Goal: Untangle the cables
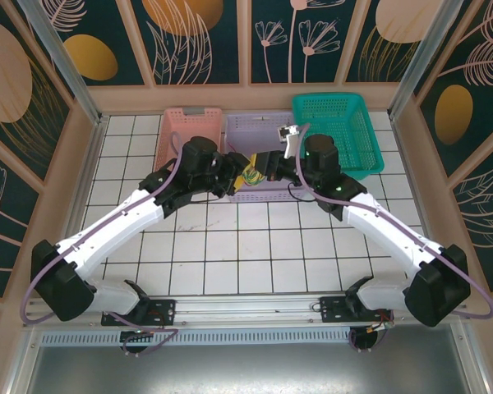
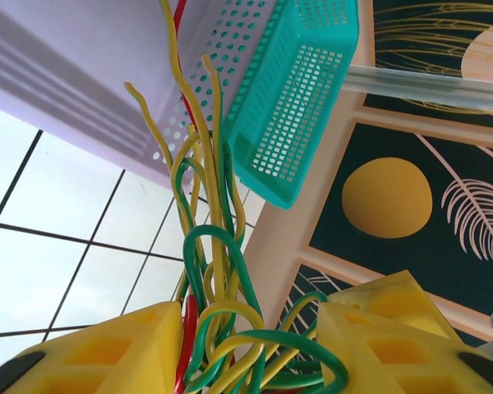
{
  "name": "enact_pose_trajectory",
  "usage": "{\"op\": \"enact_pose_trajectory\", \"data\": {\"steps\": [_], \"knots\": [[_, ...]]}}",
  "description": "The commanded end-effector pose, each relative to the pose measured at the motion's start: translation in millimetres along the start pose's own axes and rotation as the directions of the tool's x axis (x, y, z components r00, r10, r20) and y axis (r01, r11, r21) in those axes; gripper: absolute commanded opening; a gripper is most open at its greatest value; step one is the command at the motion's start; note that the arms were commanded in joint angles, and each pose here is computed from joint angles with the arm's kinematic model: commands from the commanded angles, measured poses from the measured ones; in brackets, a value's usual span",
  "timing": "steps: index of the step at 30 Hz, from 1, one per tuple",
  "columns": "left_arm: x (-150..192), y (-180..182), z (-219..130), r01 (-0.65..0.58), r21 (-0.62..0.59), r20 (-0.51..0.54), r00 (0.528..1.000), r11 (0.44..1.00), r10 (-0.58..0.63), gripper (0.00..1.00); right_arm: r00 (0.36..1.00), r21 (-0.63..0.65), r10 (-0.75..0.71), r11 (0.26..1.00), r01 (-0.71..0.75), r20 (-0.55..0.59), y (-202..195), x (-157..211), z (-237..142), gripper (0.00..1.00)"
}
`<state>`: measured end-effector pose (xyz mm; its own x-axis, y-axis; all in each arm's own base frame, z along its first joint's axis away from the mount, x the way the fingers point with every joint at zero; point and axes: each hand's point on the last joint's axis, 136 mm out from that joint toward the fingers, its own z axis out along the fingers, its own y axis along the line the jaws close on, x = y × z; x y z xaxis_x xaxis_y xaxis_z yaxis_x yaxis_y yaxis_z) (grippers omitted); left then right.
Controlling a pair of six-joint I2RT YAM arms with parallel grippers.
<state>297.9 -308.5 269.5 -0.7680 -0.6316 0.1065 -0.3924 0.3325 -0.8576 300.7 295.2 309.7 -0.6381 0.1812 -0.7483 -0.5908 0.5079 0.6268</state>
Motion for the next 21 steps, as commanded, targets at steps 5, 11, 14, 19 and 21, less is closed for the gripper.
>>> {"op": "enact_pose_trajectory", "data": {"steps": [5,11,14,19,21], "knots": [[17,-1,18,-0.036,0.022,-0.109,0.993,0.999,0.038,0.48,0.997,-0.138,-0.035,0.99,0.044,0.062,40,-20,-16,0.0],[30,8,15,-0.087,0.032,-0.187,0.978,0.996,0.092,0.48,0.999,-0.172,0.022,0.985,-0.016,0.033,27,-28,-23,0.0],[31,18,14,-0.106,0.005,-0.23,0.968,0.994,0.104,0.5,1.0,-0.193,0.022,0.981,-0.026,-0.02,23,-27,-26,0.0],[28,11,7,-0.137,0.034,-0.253,0.957,0.99,0.141,0.54,0.997,-0.179,0.044,0.982,-0.054,-0.064,7,-21,-33,0.0],[34,10,8,-0.146,0.042,-0.292,0.944,0.988,0.152,0.55,0.997,-0.17,0.05,0.984,-0.06,-0.065,4,-22,-34,0.0]]}}
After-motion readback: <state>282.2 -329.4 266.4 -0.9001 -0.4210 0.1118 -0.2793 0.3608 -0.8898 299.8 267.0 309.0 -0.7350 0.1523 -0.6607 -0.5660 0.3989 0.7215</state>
